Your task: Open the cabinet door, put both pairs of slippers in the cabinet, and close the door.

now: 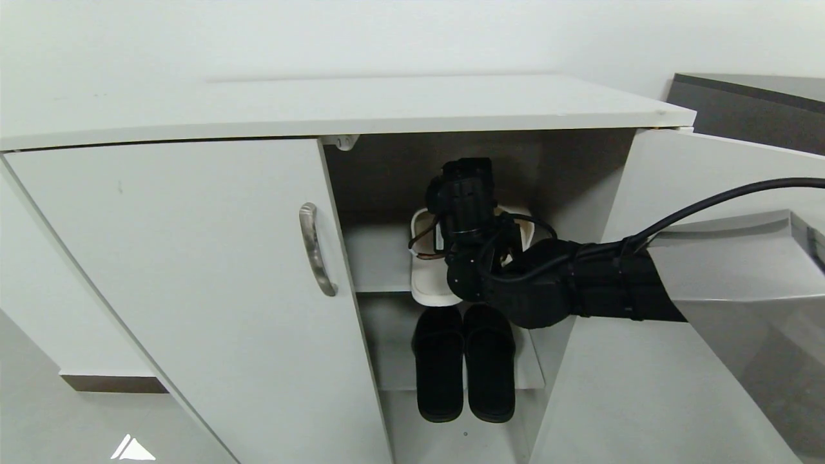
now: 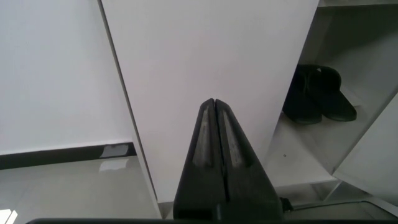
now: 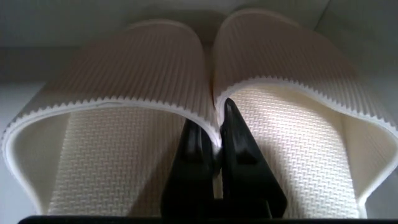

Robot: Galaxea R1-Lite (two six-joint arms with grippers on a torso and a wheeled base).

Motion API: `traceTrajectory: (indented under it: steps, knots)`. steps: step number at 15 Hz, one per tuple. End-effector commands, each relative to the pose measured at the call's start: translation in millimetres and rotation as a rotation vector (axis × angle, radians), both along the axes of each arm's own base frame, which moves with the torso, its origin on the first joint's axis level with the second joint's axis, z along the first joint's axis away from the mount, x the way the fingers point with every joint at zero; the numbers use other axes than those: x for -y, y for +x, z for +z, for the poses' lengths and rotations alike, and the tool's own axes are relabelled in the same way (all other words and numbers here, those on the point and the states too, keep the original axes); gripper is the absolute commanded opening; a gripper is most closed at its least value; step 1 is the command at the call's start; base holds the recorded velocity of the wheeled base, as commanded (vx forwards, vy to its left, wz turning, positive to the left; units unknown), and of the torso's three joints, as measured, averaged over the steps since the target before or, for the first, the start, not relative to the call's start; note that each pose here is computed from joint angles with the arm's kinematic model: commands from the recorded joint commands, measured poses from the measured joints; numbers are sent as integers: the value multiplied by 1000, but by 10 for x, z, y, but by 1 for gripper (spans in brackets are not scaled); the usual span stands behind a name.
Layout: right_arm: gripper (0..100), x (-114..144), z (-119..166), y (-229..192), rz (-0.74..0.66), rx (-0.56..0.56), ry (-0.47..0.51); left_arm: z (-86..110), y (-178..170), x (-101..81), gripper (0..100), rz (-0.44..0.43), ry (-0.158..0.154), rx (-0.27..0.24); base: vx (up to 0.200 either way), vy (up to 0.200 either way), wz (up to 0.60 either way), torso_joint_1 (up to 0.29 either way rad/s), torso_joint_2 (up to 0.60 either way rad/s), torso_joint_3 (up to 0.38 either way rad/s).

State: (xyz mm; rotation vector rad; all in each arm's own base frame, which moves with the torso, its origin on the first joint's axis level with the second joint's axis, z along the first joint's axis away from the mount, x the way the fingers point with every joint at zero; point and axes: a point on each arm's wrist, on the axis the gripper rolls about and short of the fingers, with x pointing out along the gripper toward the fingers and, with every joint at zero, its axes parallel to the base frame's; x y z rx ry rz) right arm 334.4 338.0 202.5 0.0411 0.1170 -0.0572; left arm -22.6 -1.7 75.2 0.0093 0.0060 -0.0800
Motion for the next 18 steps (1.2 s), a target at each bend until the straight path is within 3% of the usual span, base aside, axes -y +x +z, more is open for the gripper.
traceTrajectory:
  steps: [1, 2, 7, 14, 18]
  knots:
    - [0, 4, -40, 28, -4, -8, -9, 0, 0, 0, 0, 0, 0, 0, 0, 0, 0, 0, 0, 0]
    - [100, 2, -47, 29, -4, -11, -13, 0, 0, 0, 0, 0, 0, 0, 0, 0, 0, 0, 0, 0]
    - [100, 50, -64, 0, 14, -35, -29, 0, 0, 0, 0, 0, -2, 0, 0, 0, 0, 0, 0, 0]
    - [100, 312, 357, -902, 203, -42, 27, 0, 0, 0, 0, 0, -2, 0, 0, 0, 0, 0, 0, 0]
    - [100, 467, 373, -1198, 283, -71, 33, 0, 0, 0, 0, 0, 0, 0, -100, 0, 0, 4, 0, 0]
